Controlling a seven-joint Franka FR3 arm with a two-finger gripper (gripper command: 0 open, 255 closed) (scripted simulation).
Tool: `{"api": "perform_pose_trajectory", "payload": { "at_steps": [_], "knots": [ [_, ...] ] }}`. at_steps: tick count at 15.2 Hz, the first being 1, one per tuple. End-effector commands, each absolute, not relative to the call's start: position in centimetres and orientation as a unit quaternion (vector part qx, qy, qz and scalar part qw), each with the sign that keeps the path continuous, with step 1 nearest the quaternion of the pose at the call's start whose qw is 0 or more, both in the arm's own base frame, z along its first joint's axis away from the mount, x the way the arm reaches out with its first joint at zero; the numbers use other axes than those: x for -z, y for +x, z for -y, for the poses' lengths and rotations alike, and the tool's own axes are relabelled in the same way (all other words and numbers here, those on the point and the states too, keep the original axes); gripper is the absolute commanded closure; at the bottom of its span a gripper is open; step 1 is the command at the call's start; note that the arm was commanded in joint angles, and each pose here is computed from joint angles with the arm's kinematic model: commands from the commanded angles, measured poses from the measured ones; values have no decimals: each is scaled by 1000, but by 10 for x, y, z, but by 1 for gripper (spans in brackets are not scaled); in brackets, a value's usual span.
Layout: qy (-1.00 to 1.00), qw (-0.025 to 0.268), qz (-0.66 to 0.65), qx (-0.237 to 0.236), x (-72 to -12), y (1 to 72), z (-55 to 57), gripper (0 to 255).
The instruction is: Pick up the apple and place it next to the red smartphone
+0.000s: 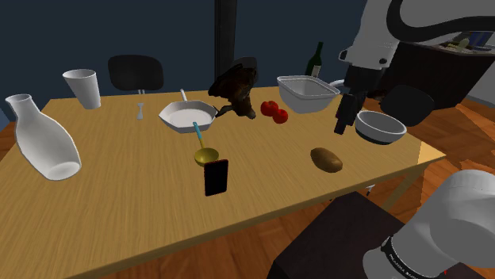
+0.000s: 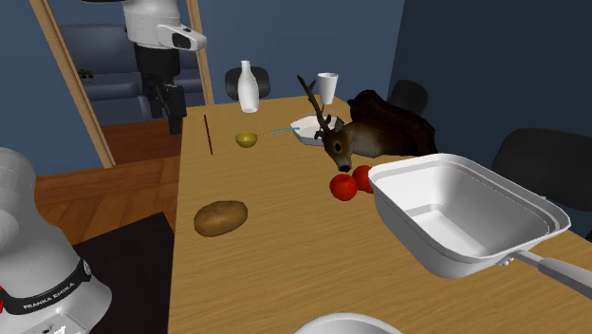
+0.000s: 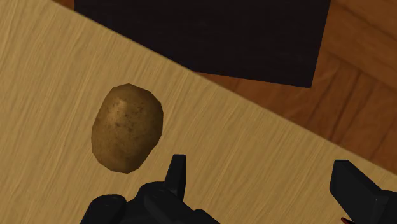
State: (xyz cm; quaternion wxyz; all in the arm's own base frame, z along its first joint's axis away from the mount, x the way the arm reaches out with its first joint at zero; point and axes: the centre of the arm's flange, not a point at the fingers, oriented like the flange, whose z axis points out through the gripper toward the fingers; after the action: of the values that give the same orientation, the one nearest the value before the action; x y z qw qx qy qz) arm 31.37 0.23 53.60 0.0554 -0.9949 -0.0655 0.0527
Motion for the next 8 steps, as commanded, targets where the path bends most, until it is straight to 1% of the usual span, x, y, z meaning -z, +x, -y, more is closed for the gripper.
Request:
{"api": "perform_pose_trajectory", "payload": {
  "at_steps": [1,8],
  "knots": [
    [-995,55,66,-53,-536,314,-2,0],
    [-999,25,33,-31,-495,384,15,0]
  ]
}}
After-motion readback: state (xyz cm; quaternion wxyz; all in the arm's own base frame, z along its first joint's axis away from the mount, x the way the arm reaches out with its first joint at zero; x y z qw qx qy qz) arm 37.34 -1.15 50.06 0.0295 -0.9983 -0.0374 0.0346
